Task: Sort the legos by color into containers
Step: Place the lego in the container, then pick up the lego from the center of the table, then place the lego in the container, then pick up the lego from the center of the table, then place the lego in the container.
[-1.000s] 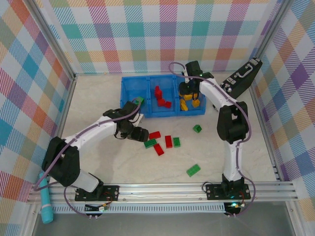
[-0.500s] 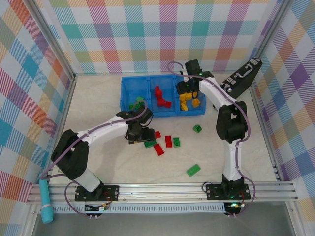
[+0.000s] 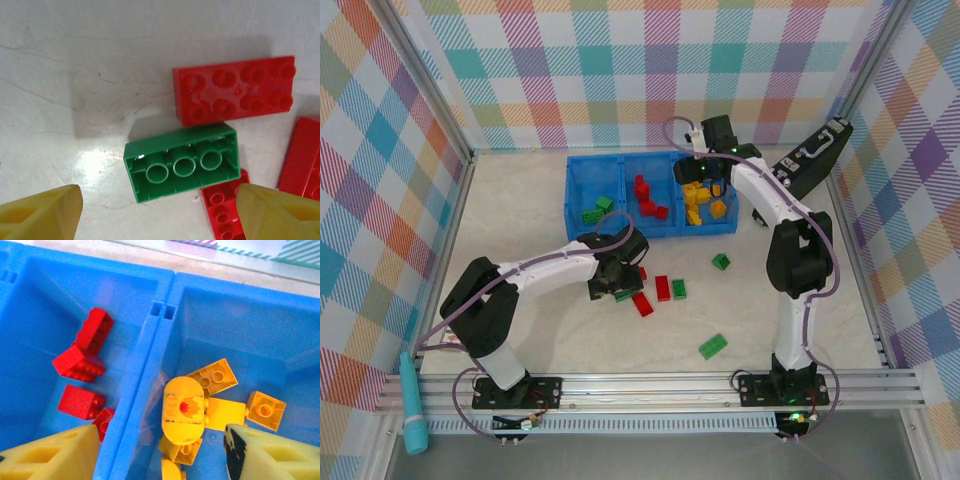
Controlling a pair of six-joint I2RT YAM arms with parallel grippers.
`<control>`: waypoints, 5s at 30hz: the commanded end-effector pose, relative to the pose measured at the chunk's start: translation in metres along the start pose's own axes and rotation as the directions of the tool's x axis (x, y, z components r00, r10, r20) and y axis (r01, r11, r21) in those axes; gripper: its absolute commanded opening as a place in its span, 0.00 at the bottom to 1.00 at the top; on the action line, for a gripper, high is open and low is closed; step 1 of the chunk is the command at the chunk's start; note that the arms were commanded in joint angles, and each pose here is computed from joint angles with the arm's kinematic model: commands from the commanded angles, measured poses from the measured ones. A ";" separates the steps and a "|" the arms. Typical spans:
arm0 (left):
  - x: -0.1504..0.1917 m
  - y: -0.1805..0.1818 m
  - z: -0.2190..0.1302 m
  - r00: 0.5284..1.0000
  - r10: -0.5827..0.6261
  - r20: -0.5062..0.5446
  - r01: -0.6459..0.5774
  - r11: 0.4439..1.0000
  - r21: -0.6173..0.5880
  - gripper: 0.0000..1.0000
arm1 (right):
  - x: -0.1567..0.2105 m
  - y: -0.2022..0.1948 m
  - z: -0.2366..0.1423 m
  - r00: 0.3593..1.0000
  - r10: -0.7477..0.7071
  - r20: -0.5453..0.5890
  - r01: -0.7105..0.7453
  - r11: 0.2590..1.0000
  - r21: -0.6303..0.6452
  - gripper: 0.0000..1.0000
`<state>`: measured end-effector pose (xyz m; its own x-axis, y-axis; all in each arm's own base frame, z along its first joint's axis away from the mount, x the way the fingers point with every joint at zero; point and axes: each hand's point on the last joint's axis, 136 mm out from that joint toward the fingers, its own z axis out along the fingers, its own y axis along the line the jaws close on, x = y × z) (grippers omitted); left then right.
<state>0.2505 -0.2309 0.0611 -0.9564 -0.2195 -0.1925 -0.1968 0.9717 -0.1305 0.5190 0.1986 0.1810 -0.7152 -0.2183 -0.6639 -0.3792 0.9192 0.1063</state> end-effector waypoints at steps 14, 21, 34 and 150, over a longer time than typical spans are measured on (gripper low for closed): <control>-0.005 -0.020 0.020 0.999 -0.037 -0.001 0.037 0.999 0.021 0.81 | -0.010 0.010 -0.013 0.998 0.023 0.053 -0.020 0.998 -0.059 0.67; -0.001 -0.018 0.027 0.999 -0.040 -0.019 0.040 0.999 0.010 0.81 | -0.009 0.009 -0.010 0.999 0.025 0.047 -0.023 0.998 -0.059 0.67; 0.010 -0.014 0.042 0.996 -0.065 -0.061 0.066 0.998 0.010 0.72 | -0.009 0.005 -0.008 0.999 0.028 0.045 -0.026 0.998 -0.049 0.67; -0.150 0.096 -0.256 0.706 0.227 0.671 -0.361 0.930 0.066 0.94 | 0.000 0.172 -0.067 0.941 -0.339 0.003 0.339 0.940 -0.028 0.33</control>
<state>0.3315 -0.0786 0.3339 -0.5630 -0.0151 -0.8263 0.1257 0.9866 -0.1037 0.3913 0.3146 0.2545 -0.6132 -0.4298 -0.6627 -0.5449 0.8376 -0.0390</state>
